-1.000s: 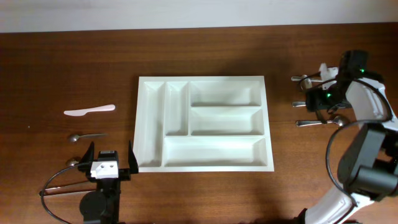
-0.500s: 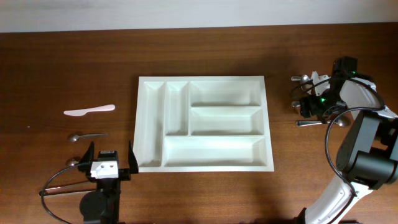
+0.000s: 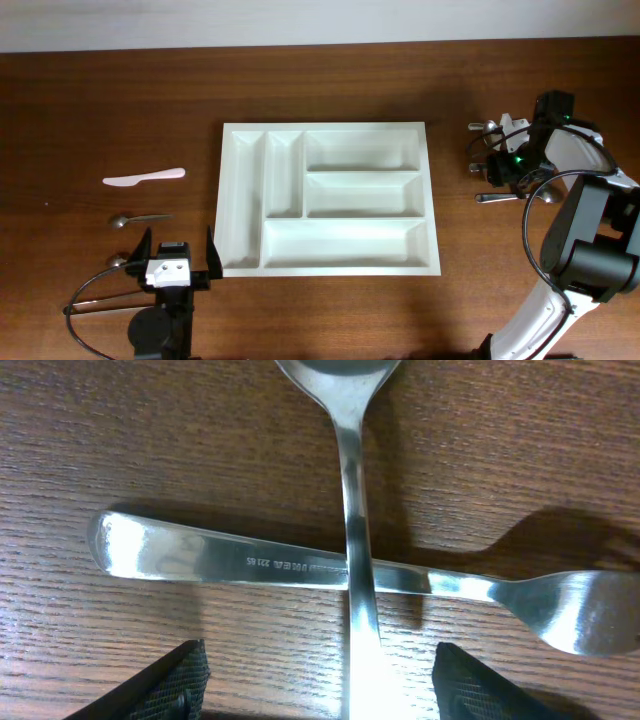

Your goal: Pack container

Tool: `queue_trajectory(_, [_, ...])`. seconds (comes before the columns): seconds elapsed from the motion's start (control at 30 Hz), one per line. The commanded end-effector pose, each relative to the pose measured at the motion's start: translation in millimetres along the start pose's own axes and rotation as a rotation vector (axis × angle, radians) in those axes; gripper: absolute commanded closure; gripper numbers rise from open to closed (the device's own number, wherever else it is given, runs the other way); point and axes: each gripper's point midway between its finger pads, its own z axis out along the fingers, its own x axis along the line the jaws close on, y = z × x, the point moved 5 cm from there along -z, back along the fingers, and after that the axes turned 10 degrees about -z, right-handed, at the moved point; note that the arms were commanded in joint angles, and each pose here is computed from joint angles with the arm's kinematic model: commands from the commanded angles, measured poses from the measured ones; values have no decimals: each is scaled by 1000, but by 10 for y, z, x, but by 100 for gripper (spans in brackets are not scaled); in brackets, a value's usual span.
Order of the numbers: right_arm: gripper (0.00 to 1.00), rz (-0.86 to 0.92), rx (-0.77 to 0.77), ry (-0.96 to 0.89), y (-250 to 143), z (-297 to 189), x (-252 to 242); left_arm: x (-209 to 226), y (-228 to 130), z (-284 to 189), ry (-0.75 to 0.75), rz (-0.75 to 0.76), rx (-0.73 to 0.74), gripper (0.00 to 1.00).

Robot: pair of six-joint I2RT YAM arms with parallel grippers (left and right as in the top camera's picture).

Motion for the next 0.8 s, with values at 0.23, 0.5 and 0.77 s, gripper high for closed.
queue_trajectory(0.23, [26, 0, 66, 7, -83, 261, -19, 5, -3, -4, 2, 16, -2, 1])
queue_trajectory(0.5, [31, -1, 72, 6, -91, 280, -21, 5, -3, -4, 2, 16, -2, 1])
queue_trajectory(0.77, [51, -1, 71, 6, -90, 280, -21, 5, -3, -4, 2, 16, -2, 1])
